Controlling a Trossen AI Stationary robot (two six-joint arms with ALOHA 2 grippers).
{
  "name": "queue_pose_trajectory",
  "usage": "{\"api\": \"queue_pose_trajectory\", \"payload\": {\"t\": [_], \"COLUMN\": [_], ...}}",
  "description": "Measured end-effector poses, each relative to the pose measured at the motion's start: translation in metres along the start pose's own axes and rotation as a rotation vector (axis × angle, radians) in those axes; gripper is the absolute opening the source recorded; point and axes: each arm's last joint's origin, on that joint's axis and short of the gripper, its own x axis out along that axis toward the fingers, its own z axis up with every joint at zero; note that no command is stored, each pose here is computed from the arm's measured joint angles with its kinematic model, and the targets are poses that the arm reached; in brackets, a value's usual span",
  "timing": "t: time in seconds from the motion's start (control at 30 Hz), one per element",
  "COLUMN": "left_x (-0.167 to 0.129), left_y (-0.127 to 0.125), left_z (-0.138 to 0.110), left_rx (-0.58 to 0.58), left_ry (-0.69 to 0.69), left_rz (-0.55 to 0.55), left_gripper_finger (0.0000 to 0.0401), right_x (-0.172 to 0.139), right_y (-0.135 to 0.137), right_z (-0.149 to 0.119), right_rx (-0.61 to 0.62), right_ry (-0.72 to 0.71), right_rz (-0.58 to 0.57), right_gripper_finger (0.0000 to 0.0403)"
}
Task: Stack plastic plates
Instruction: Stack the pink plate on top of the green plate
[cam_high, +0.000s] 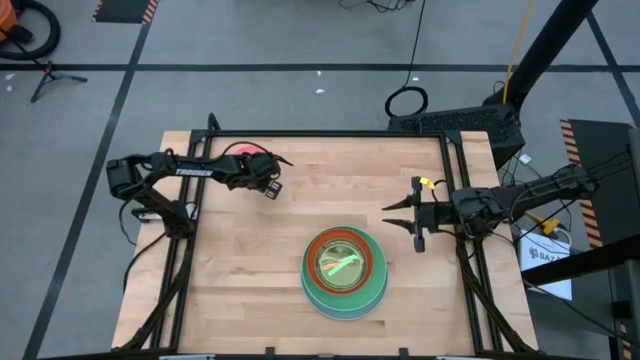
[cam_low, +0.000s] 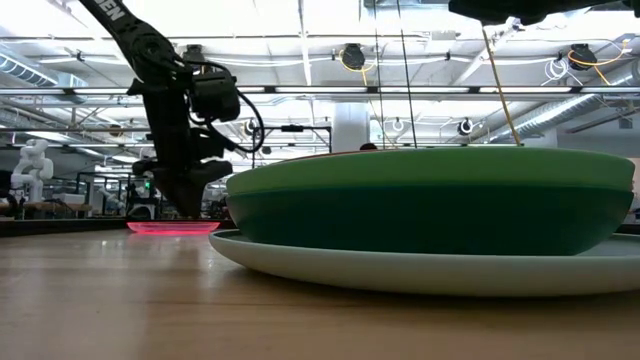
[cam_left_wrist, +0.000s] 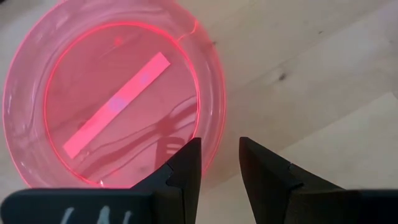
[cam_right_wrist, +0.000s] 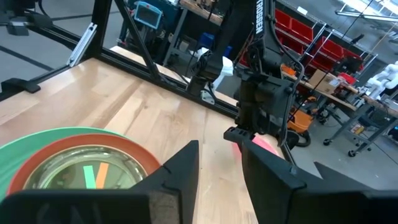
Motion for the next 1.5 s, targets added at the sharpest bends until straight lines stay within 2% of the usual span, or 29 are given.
{"api": "queue_pose_trajectory", "payload": {"t": [0.3, 1.5], "left_x": [-0.0015, -0.0016], "left_y": [-0.0058, -0.0057], "left_z": [-0.0004, 0.0020], "left_rx": [0.122, 0.172], "left_ry": [-0.016, -0.051], "left_rz": [-0.036, -0.012], "left_gripper_finger": [0.0115, 0.0115], "right_x": [0.0000, 0.0000], "right_y": [0.0000, -0.0001], "right_z": [0.0000, 0.0001], "right_rx": [0.002, 0.003], "right_ry": [0.000, 0.000], "right_rz": [0.000, -0.001], "right_gripper_finger": [0.0114, 0.0114]}}
